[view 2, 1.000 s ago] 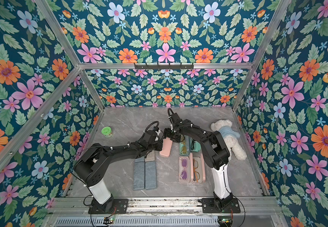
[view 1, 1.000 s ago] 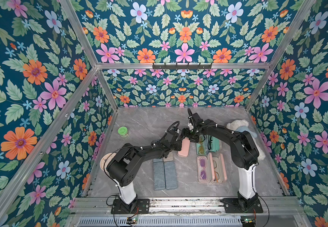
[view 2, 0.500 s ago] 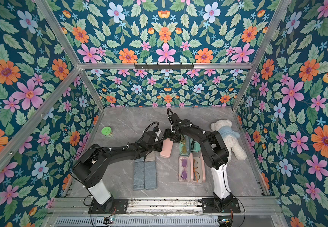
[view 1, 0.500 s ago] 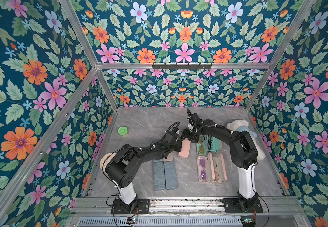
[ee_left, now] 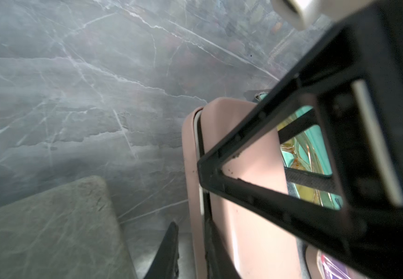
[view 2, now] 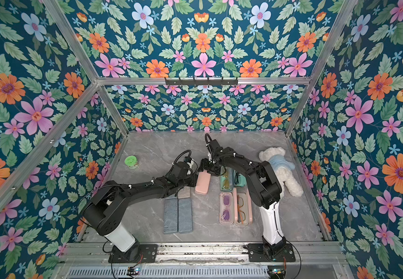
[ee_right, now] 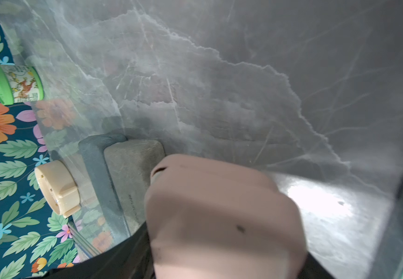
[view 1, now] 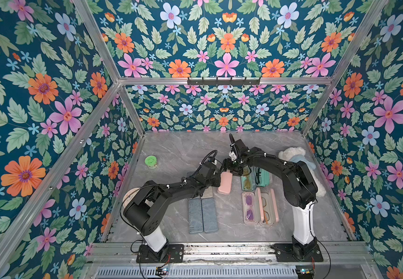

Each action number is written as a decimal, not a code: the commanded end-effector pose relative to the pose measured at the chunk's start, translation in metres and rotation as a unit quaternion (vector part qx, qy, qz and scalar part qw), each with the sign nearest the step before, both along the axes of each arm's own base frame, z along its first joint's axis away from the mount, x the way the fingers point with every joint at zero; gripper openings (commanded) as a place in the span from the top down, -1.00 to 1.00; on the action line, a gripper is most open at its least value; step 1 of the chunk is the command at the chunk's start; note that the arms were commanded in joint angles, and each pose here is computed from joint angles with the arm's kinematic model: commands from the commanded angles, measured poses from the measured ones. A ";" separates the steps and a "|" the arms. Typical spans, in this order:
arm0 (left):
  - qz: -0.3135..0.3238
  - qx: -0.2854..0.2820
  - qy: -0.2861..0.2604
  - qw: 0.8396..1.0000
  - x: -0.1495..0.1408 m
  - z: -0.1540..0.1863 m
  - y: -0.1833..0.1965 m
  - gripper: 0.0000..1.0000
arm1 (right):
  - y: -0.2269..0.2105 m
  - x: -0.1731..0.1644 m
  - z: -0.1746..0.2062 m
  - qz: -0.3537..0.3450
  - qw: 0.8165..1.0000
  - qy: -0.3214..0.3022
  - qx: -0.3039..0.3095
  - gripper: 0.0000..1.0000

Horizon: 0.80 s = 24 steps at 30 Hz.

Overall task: Close the glasses case
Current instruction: Pick up the glasses case at the center of the board.

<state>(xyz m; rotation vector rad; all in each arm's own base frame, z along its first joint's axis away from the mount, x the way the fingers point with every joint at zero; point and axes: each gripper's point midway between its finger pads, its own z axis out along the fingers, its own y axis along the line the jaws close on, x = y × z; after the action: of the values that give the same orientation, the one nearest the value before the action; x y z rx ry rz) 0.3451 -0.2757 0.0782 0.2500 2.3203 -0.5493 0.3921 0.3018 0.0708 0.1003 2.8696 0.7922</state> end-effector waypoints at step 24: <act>0.097 -0.034 -0.080 0.991 0.022 0.046 0.043 0.31 | -0.032 -0.006 -0.016 -0.007 0.999 0.010 -0.049 -0.25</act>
<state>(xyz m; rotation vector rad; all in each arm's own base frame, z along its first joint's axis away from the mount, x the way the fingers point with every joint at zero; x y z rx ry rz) 0.3620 -0.2334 0.1149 0.0547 2.1786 -0.4821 0.3854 0.2689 0.0513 0.1352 2.9259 0.6411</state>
